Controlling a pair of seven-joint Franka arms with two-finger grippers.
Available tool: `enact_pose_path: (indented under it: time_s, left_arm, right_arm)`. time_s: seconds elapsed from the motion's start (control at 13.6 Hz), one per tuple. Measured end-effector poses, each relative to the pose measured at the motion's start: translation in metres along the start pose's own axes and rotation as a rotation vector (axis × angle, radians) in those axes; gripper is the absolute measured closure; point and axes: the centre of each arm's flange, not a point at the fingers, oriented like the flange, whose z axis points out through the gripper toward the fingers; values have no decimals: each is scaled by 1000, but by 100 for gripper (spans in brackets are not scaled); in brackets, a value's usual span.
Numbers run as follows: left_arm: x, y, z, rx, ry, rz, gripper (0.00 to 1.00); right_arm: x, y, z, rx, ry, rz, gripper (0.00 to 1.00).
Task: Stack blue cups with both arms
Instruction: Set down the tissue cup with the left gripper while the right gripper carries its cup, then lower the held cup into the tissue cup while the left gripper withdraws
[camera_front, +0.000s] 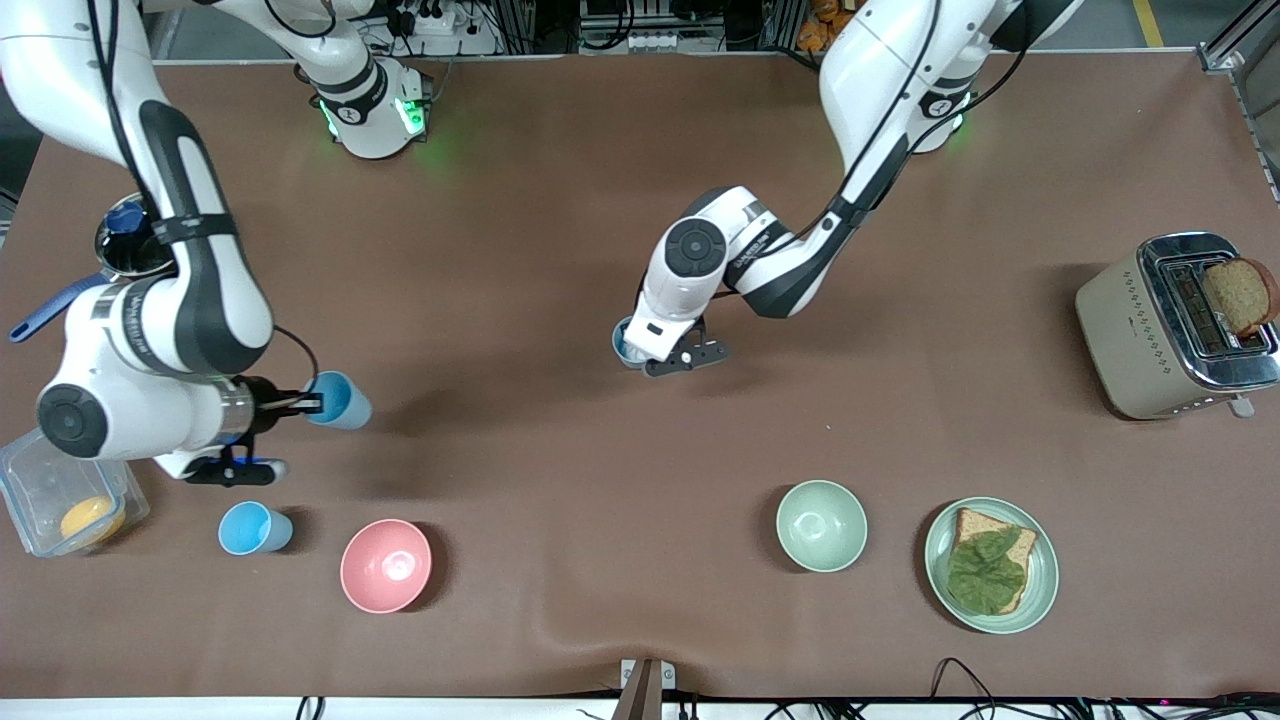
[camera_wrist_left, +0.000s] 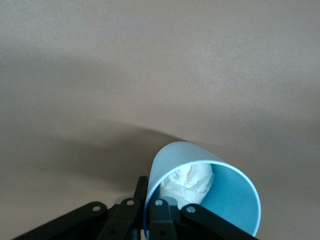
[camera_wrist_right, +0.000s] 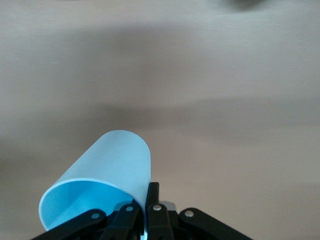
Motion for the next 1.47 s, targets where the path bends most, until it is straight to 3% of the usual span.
enact_pose_path:
  time_s: [0.15,0.22,0.44,0.81,1.03,1.47]
  left_arm:
    - [1,3,1,3,14,6,93]
    - [4,3,-2,4,30,14,85]
    - [24,5,-33,-2,100,27,53]
    - [58,-19,-179,-14,205,-40,2]
    - [85,-61,-254,14,249,-40,0]
    - [138,-168,-336,133,238,-29,0]
  right_arm:
    - [-6,-48,6,18,-12,-1,96]
    - [-10,-74,12,10,-19,0,96]
    - [-29,-146,27,17,-45,-6,96]
    - [-70,-249,46,46,-85,117,96]
    - [-95,-303,54,59,-74,195,96]
    - [-106,-354,78,105,-7,277,96]
